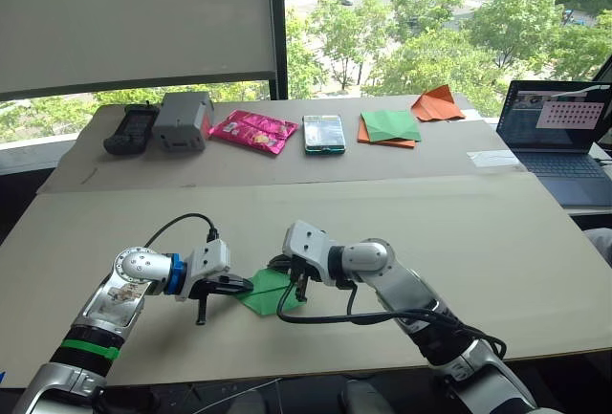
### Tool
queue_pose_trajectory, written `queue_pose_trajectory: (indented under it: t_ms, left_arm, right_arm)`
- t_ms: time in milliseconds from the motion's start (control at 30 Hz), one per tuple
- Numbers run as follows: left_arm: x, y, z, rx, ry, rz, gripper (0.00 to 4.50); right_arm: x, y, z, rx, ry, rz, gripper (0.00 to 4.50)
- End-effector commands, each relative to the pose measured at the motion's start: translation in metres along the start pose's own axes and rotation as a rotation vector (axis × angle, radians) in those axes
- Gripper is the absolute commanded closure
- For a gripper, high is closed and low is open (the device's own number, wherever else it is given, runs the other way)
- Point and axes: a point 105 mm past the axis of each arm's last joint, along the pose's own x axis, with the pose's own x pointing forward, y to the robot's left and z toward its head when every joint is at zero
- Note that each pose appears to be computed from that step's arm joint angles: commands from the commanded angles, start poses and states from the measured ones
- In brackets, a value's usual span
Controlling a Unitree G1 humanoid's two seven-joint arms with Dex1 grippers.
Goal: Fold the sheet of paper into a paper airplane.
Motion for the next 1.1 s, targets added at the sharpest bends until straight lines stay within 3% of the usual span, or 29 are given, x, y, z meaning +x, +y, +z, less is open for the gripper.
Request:
queue_pose_trajectory:
  t_ms: [33, 267, 633, 867, 1100]
  left_arm:
    - [0.001, -0.009, -0.021, -0.057, 0.080, -0.031, 4.50]
    - [-0.002, -0.008, -0.021, -0.051, 0.087, -0.025, 4.50]
    - [-0.004, -0.007, -0.021, -0.042, 0.092, -0.022, 4.50]
    - [-0.003, -0.006, -0.021, -0.039, 0.093, -0.020, 4.50]
    - [-0.003, -0.004, -0.020, -0.037, 0.091, -0.017, 4.50]
  right_arm:
    - [0.004, 0.008, 0.008, -0.021, -0.050, 0.027, 4.49]
    - [0.019, 0.026, -0.002, -0.003, -0.033, 0.083, 4.49]
    - [0.025, 0.030, -0.026, -0.005, 0.072, 0.097, 4.49]
    - [0.022, 0.035, -0.050, 0.003, 0.159, 0.101, 4.49]
    - [0.006, 0.022, -0.071, 0.029, 0.219, 0.041, 4.49]
